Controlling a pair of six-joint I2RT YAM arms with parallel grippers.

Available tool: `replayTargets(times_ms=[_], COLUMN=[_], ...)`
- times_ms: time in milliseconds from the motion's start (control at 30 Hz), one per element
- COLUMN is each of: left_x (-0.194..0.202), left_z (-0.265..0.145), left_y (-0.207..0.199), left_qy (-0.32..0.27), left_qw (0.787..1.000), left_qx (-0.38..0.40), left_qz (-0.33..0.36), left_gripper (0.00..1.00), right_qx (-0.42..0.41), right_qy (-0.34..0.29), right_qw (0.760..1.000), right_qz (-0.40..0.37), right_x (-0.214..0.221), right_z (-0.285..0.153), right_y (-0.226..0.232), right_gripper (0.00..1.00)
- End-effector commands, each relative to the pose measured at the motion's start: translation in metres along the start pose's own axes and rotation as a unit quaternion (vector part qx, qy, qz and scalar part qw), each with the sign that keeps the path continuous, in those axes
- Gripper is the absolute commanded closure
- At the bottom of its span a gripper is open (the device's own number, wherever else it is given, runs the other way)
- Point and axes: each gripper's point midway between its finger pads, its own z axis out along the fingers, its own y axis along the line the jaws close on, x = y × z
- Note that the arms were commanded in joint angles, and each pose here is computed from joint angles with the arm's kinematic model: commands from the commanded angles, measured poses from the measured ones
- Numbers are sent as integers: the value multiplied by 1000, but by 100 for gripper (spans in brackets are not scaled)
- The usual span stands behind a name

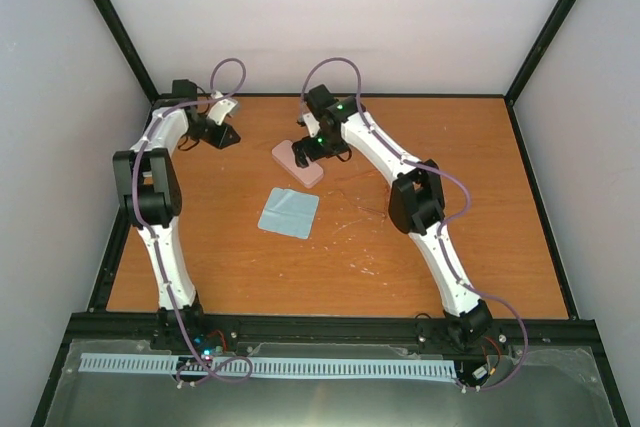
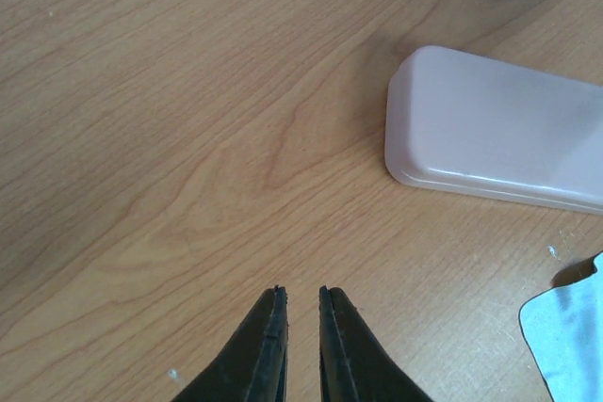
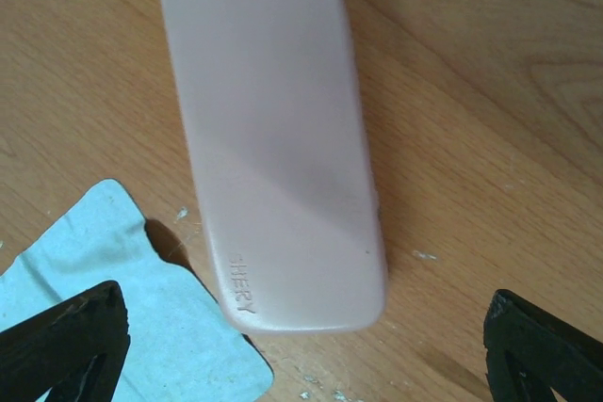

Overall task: Organize the sunglasses
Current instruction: Pick up the sunglasses case from the center of the board.

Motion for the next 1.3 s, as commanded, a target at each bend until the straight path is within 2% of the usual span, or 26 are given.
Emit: replayTargets(times_ms=[0, 133, 533, 1033, 1267], left_x=[-14, -13, -17, -17, -16], left_z=[-3, -2, -4, -2, -2], left_y=[-1, -3, -5, -8, -10], left_qy=[-13, -11, -18, -23, -22], left_qw=[1000, 999, 999, 999, 999], left_qx=[7, 11, 16, 26, 31], left_qz=[25, 28, 30, 23, 21], left_gripper=[86, 87, 86, 86, 86], right_qx=[-11, -26, 25, 24, 22], right_qy=[1, 8, 31, 45, 46], right_qw=[997, 995, 995, 995, 995], right_qz=[-75, -99, -91, -81, -80], right_x=[0, 5, 15, 23, 23], right_z=[16, 25, 46, 63, 67], right_y=[22, 29, 8, 4, 4], right_gripper=[0, 0, 0, 0, 8])
